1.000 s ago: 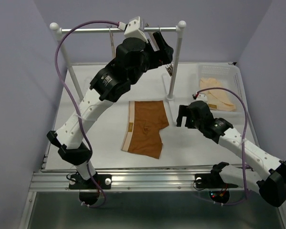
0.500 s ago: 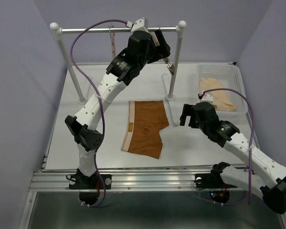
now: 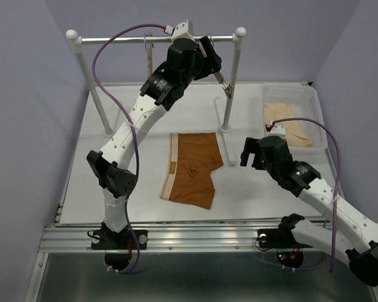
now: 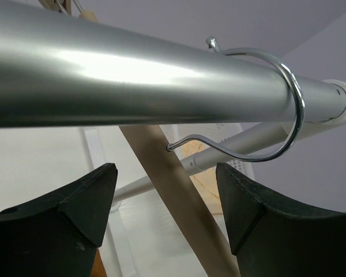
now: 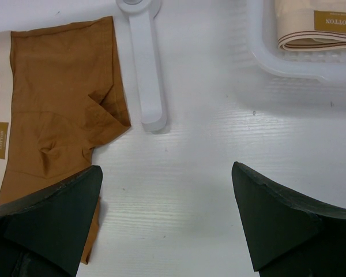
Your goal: Clip the underwear to the hanger
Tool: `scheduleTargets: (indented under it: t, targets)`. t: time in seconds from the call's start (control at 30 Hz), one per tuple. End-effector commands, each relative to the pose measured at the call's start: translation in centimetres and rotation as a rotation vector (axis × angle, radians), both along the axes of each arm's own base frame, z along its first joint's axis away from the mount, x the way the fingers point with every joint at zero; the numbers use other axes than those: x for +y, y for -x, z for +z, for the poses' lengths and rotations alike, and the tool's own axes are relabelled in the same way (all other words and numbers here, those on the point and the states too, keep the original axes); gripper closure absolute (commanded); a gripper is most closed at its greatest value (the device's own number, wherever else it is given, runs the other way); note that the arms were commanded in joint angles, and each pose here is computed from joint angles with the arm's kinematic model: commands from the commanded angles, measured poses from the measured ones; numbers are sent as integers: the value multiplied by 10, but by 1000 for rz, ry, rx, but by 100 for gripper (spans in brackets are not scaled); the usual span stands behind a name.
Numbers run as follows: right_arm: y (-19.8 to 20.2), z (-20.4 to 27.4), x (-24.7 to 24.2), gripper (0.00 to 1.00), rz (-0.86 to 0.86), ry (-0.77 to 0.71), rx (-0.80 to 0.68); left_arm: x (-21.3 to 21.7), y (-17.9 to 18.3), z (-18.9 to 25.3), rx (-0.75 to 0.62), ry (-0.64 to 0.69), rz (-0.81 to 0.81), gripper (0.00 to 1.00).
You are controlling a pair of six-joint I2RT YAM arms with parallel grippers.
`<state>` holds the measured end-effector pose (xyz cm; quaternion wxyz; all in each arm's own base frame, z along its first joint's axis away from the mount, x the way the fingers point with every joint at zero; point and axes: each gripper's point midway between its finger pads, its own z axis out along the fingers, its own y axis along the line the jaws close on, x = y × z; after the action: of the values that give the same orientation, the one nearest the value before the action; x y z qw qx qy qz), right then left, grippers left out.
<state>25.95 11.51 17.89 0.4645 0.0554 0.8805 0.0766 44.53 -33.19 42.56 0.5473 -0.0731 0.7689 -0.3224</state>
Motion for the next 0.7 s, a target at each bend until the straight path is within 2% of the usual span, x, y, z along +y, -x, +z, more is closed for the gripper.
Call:
scheduleTargets:
  t: [0.0, 0.27, 0.53, 0.67]
  targets:
    - [-2, -2, -7, 0, -27, 21, -7, 8, -3, 32, -79, 36, 19, 22]
    - [-2, -2, -5, 0, -20, 18, -3, 11, -6, 27, -72, 15, 23, 34]
    - [-3, 0, -6, 0, -25, 16, -9, 11, -9, 19, -55, -14, 14, 35]
    - [-3, 1, -6, 0, -24, 17, -10, 9, -10, 17, -52, -18, 7, 41]
